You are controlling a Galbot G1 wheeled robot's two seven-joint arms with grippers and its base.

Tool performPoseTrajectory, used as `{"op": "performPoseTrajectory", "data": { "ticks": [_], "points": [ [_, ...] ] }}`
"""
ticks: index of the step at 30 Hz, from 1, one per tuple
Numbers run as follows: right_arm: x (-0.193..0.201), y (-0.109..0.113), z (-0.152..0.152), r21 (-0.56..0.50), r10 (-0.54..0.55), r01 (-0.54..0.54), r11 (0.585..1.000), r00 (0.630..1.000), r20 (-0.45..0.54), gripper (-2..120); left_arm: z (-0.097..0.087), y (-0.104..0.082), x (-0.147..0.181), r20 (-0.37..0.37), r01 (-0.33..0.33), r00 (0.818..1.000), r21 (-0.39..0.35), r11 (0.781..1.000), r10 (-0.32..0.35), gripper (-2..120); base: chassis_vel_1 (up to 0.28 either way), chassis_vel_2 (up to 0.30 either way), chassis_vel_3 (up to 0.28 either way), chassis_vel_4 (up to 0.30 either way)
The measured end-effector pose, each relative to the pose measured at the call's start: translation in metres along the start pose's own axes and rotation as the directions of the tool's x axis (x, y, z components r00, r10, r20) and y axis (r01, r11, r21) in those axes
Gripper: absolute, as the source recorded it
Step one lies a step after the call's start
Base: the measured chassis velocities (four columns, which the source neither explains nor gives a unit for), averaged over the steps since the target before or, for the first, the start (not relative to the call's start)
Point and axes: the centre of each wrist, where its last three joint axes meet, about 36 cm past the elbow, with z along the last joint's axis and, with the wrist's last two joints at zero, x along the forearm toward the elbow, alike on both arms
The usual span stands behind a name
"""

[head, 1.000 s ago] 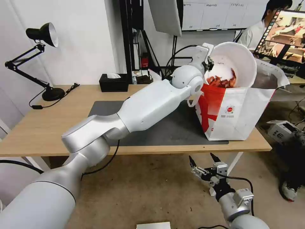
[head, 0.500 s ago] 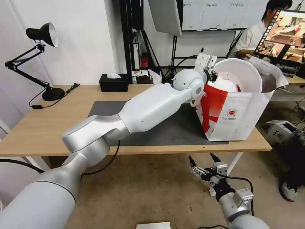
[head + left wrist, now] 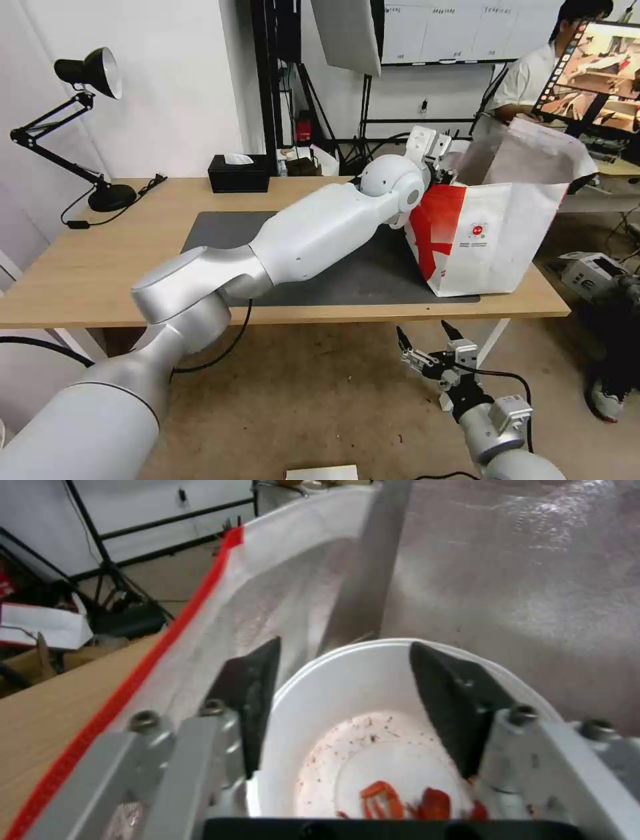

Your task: Pick up the trash from the table and place it into the takeout bag.

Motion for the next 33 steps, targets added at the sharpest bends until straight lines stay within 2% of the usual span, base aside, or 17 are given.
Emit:
{"op": "performPoseTrajectory", "data": {
  "ticks": [3,8,10,11,12,13,14,17,18,20,22,24,25,26,29,32,33],
  "points": [
    [0.0,0.0,0.0,0.0,0.0,0.0,1.0,1.0,0.0,100,-0.005,-0.001,0.004,0.021,-0.007,1.0,0.009,1.0,0.007,73,0.0,0.0,0.0,0.0],
    [0.0,0.0,0.0,0.0,0.0,0.0,1.0,1.0,0.0,100,-0.017,0.011,0.028,0.141,0.007,0.99,0.023,1.0,-0.01,90,0.0,0.0,0.0,0.0],
    [0.0,0.0,0.0,0.0,0.0,0.0,1.0,1.0,0.0,100,-0.018,0.032,0.047,0.221,0.061,0.973,0.008,0.998,-0.061,99,0.0,0.0,0.0,0.0],
    [0.0,0.0,0.0,0.0,0.0,0.0,1.0,1.0,0.0,100,-0.018,0.032,0.047,0.221,0.061,0.973,0.008,0.998,-0.061,99,0.0,0.0,0.0,0.0],
    [0.0,0.0,0.0,0.0,0.0,0.0,1.0,1.0,0.0,100,-0.015,0.043,0.055,0.259,0.1,0.961,-0.003,0.995,-0.095,99,0.0,0.0,0.0,0.0],
    [0.0,0.0,0.0,0.0,0.0,0.0,1.0,1.0,0.0,100,-0.006,0.06,0.067,0.319,0.167,0.935,-0.019,0.986,-0.153,100,0.0,0.0,0.0,0.0],
    [0.0,0.0,0.0,0.0,0.0,0.0,1.0,1.0,0.0,100,-0.006,0.06,0.067,0.319,0.167,0.935,-0.019,0.986,-0.153,100,0.0,0.0,0.0,0.0],
    [0.0,0.0,0.0,0.0,0.0,0.0,1.0,1.0,0.0,100,0.025,0.091,0.103,0.399,0.269,0.888,-0.047,0.962,-0.229,100,0.0,0.0,0.0,0.0],
    [0.0,0.0,0.0,0.0,0.0,0.0,1.0,1.0,0.0,100,0.025,0.091,0.103,0.399,0.269,0.888,-0.047,0.962,-0.229,100,0.0,0.0,0.0,0.0],
    [0.0,0.0,0.0,0.0,0.0,0.0,1.0,1.0,0.0,100,0.061,0.108,0.131,0.426,0.306,0.866,-0.036,0.951,-0.263,100,0.0,0.0,0.0,0.0],
    [0.0,0.0,0.0,0.0,0.0,0.0,1.0,1.0,0.0,100,0.066,0.11,0.135,0.427,0.309,0.864,-0.036,0.95,-0.265,100,0.0,0.0,0.0,0.0],
    [0.0,0.0,0.0,0.0,0.0,0.0,1.0,1.0,0.0,100,0.099,0.125,0.163,0.44,0.336,0.85,-0.033,0.941,-0.288,100,0.0,0.0,0.0,0.0],
    [0.0,0.0,0.0,0.0,0.0,0.0,1.0,1.0,0.0,100,0.099,0.125,0.163,0.44,0.336,0.85,-0.033,0.941,-0.288,100,0.0,0.0,0.0,0.0],
    [0.0,0.0,0.0,0.0,0.0,0.0,1.0,1.0,0.0,100,0.114,0.131,0.178,0.442,0.346,0.846,-0.028,0.938,-0.299,100,0.0,0.0,0.0,0.0],
    [0.0,0.0,0.0,0.0,0.0,0.0,1.0,1.0,0.0,100,0.127,0.139,0.209,0.46,0.375,0.823,-0.001,0.927,-0.332,100,0.0,0.0,0.0,0.0],
    [0.0,0.0,0.0,0.0,0.0,0.0,1.0,1.0,0.0,100,0.164,0.143,0.251,0.456,0.425,0.801,0.024,0.905,-0.388,100,0.0,0.0,0.0,0.0],
    [0.0,0.0,0.0,0.0,0.0,0.0,1.0,1.0,0.0,100,0.164,0.143,0.251,0.456,0.425,0.801,0.024,0.905,-0.388,100,0.0,0.0,0.0,0.0]
  ]
}}
